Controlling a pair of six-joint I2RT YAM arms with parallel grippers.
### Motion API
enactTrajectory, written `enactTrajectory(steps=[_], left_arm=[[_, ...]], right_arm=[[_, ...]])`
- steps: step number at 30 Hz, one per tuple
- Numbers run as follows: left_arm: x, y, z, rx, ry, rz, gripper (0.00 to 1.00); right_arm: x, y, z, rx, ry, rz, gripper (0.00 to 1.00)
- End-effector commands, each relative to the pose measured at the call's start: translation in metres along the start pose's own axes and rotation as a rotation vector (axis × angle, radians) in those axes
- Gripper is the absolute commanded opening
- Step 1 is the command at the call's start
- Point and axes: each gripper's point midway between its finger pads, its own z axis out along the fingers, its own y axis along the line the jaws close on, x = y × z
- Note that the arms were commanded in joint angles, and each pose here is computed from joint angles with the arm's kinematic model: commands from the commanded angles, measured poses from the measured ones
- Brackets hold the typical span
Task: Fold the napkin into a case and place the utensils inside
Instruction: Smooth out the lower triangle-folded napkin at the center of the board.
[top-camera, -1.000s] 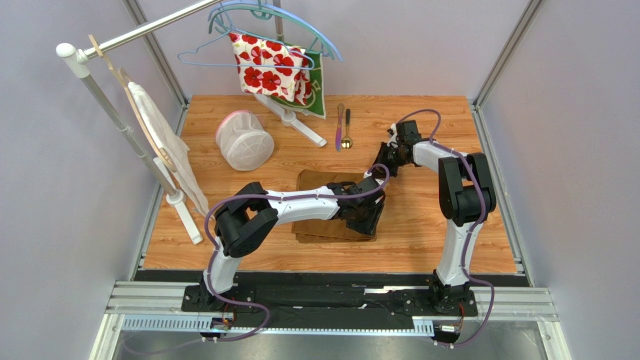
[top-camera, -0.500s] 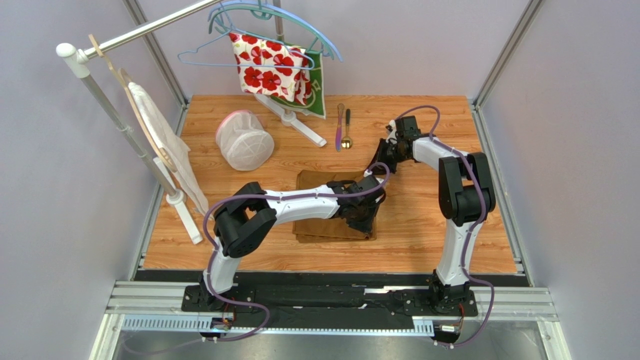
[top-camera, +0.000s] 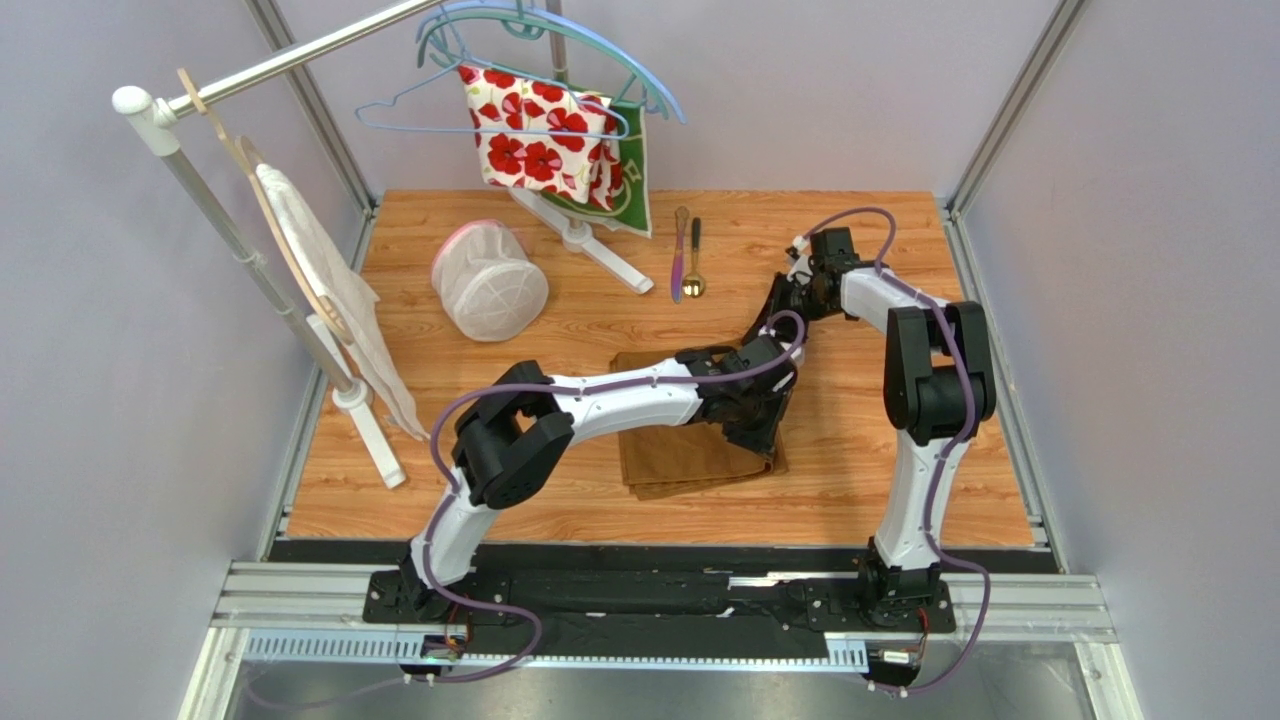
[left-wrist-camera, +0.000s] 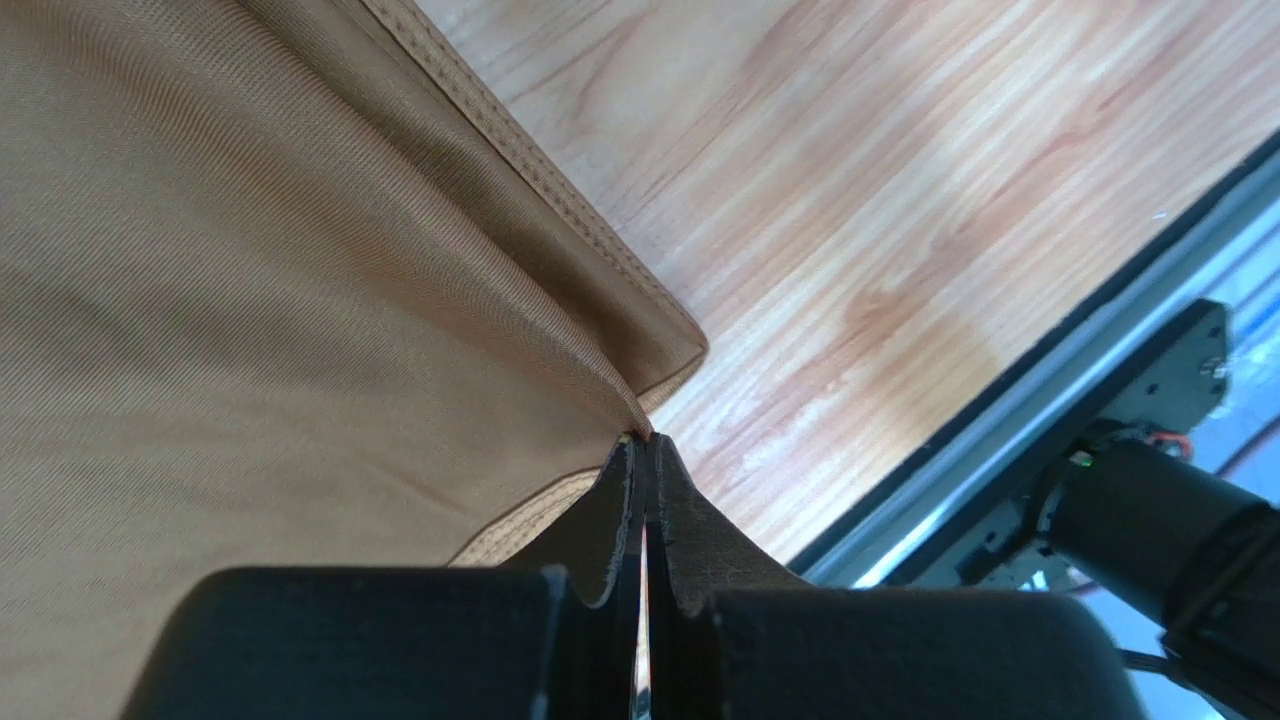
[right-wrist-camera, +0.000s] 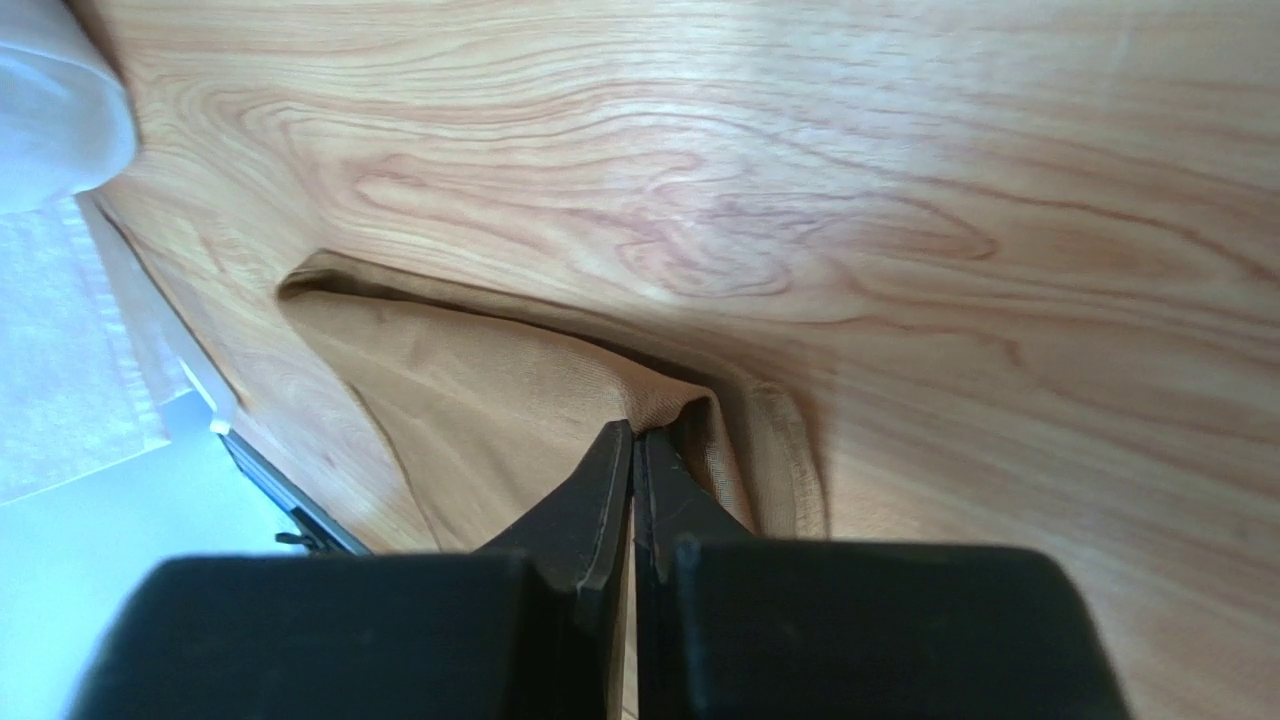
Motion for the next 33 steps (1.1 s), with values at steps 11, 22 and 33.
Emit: enactTrajectory(steps=[11,22,33], left_arm=[[-0.040,-0.014,-0.082,0.169,-0.131,-0.015,0.54],[-0.106,0.038,-0.062,0.068,-0.171,-0.097,0.27],[-0.126,0.075,-0.019,-0.106,-0.202,-0.143,0.13]], right_arm=[[0.002,-0.012,-0.057,0.131,-0.121,0.051,0.59],[0.072,-0.040,-0.073,0.181,-0.174,0.089,0.39],[0.097,-0.070,-0.044,0.198,-0.116,0.112,0.11]])
